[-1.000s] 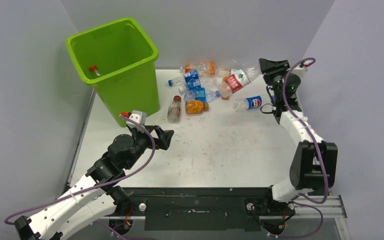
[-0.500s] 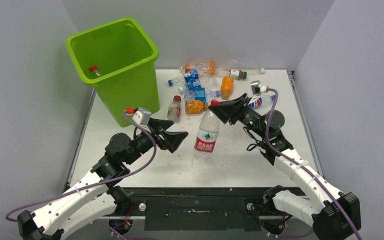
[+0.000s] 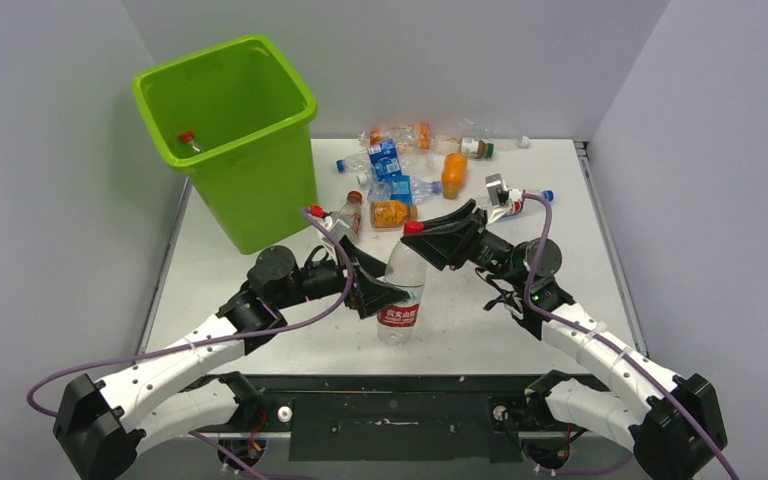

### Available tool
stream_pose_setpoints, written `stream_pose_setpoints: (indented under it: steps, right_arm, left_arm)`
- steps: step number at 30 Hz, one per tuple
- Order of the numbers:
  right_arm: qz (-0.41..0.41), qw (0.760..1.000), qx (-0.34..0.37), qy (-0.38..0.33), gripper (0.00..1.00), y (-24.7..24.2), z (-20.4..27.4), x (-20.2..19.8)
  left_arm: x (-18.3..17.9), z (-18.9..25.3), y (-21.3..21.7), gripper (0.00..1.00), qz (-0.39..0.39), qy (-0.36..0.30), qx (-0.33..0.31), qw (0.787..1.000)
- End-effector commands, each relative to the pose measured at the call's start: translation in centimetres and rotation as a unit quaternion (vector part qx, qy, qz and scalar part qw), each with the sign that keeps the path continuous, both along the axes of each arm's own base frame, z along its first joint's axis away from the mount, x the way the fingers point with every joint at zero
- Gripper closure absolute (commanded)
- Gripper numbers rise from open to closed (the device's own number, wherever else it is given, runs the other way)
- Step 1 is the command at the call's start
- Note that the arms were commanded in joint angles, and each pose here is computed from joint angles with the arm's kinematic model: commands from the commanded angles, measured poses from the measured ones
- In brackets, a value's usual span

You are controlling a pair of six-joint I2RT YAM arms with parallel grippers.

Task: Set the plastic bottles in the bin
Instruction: Place the plastic bottle in the trash bin.

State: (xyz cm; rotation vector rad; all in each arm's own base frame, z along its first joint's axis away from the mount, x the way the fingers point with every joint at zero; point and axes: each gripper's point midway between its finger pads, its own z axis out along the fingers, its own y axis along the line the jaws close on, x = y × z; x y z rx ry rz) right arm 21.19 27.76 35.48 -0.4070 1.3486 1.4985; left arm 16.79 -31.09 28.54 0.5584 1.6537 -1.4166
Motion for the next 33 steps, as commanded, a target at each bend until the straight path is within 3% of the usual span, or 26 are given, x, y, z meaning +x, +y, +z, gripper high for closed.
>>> stream_pose_setpoints:
  steps: [1,3,6,7,10,11,13,15,20,27,33]
  right_arm:
    - [0.014,0.998,0.034,-0.041,0.95,0.1,2.0,-1.0]
    - [0.012,0.998,0.035,-0.041,0.95,0.2,2.1,-1.0]
    - [0.008,0.999,0.03,-0.036,0.93,0.2,2.2,-0.9]
    - [0.006,0.999,0.026,-0.033,0.86,0.2,2.2,-0.8]
    - [0.001,0.999,0.018,-0.034,0.41,-0.3,2.7,-1.4]
    - [-0.001,0.999,0.013,-0.036,0.31,-0.5,2.7,-1.6]
    - [-0.011,0.999,-0.001,-0.033,0.17,-1.1,2.6,-2.2]
    - [-0.013,0.999,-0.024,-0.029,0.1,-1.7,1.8,-3.0]
    - [0.031,0.998,-0.053,-0.021,0.07,-2.2,-0.3,-6.0]
    - [0.095,0.994,-0.045,-0.005,0.09,-0.8,-2.0,-8.4]
    - [0.074,0.993,-0.09,0.005,0.18,2.1,-4.2,-7.4]
  left_arm:
    - [-1.6,4.3,-0.8,0.15,-0.053,-0.034,-0.064,0.996]
    - [-2.0,4.7,-1.0,0.25,-0.067,-0.034,-0.074,0.994]
    - [-2.1,4.9,-1.2,0.49,-0.077,-0.033,-0.083,0.993]
    - [-2.2,5.0,-1.2,0.56,-0.078,-0.035,-0.086,0.993]
    - [-2.2,5.7,-0.9,0.66,-0.072,-0.044,-0.103,0.991]
    - [-2.2,6.1,-0.7,0.68,-0.067,-0.049,-0.11,0.99]
    - [-2.0,6.9,-0.2,0.71,-0.05,-0.058,-0.123,0.989]
    - [-1.6,7.6,0.3,0.72,-0.028,-0.066,-0.133,0.988]
    - [-0.7,8.9,1.5,0.73,0.017,-0.08,-0.155,0.984]
    - [-0.5,9.1,0.9,0.73,0.006,-0.072,-0.157,0.985]
    - [-0.4,9.3,0.6,0.73,0.004,-0.066,-0.159,0.985]
